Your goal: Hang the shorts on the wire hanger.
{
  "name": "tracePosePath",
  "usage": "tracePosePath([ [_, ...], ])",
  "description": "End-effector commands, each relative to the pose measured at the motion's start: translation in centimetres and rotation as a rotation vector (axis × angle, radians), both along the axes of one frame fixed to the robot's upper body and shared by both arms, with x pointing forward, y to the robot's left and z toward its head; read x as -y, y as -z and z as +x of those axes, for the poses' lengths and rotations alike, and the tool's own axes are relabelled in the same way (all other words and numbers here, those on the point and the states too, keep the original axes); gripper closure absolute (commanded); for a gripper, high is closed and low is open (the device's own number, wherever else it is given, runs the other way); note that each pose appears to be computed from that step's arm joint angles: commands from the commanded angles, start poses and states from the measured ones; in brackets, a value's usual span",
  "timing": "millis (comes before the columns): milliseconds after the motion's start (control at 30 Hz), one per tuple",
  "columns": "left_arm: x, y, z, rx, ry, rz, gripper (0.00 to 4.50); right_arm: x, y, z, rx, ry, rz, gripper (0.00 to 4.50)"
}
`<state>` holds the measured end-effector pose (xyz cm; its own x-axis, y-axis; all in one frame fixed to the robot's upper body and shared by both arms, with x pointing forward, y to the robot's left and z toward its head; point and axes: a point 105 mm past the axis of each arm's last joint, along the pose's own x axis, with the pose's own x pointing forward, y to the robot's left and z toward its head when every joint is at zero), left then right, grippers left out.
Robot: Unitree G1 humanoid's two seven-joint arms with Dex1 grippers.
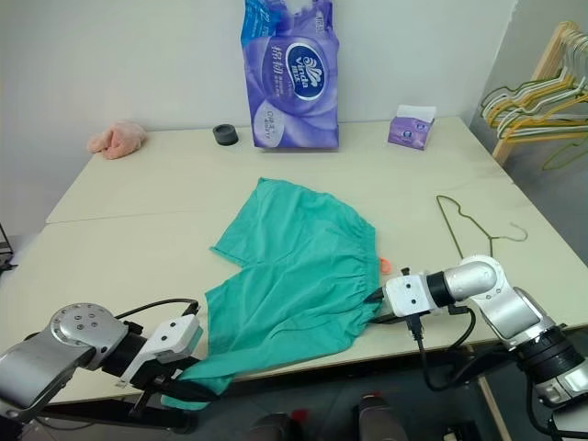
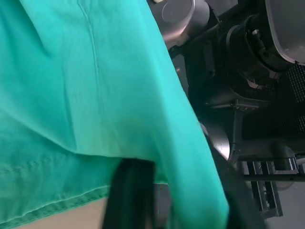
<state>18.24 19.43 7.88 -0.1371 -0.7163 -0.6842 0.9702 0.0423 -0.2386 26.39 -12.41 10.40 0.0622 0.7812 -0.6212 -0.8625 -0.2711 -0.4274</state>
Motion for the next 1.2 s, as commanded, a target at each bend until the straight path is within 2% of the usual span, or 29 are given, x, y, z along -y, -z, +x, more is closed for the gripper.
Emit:
tracePosePath([
  [33, 0.4, -0.9, -0.3, 0.008, 0.037, -0.030, 1.93, 0.2, -1.9, -0.6, 0.023, -0.008, 0.022, 1.23],
  [133, 1.5, -2.2, -0.2, 0.014, 0.032, -0.150, 0.99, 0.1, -3.3, -0.9, -0.076, 0.083, 0.120, 0.21],
  [233, 2.6, -4.0, 0.0, 0.017, 0.020, -0.257, 0.10, 0.3, -4.7, -0.7, -0.149, 0.190, 0.241, 0.20],
  [400, 3.9, -6.4, 0.4, 0.009, 0.000, -0.369, 0.10, 2.4, -7.8, 1.4, -0.226, 0.480, 0.526, 0.20],
  [500, 3.9, -6.7, 0.1, -0.024, 0.018, -0.362, 0.10, 3.9, -8.6, 2.3, -0.231, 0.603, 0.621, 0.20],
  [600, 3.0, -5.5, -1.5, -0.099, 0.078, -0.270, 0.10, 4.3, -8.4, 2.1, -0.228, 0.646, 0.625, 0.20],
  [667, 2.4, -4.9, -1.6, -0.091, 0.099, -0.219, 0.04, 4.3, -8.0, 1.8, -0.229, 0.649, 0.609, 0.20],
  [833, 0.9, -4.0, 1.5, 0.212, 0.206, -0.019, 0.04, 4.2, -7.0, 1.3, -0.208, 0.633, 0.532, 0.20],
  [900, 0.9, -5.1, 3.1, 0.333, 0.231, 0.021, 0.04, 4.2, -6.8, 1.1, -0.207, 0.625, 0.515, 0.20],
  [967, 1.1, -6.5, 3.9, 0.380, 0.213, 0.009, 0.04, 4.3, -6.9, 1.3, -0.201, 0.631, 0.516, 0.20],
  [1100, 0.7, -8.7, 4.2, 0.375, 0.129, -0.037, 0.04, 4.9, -6.9, 1.6, -0.185, 0.659, 0.519, 0.20],
  [1200, -0.5, -8.9, 3.6, 0.370, 0.116, 0.029, 0.04, 5.1, -6.6, 1.4, -0.194, 0.658, 0.502, 0.20],
])
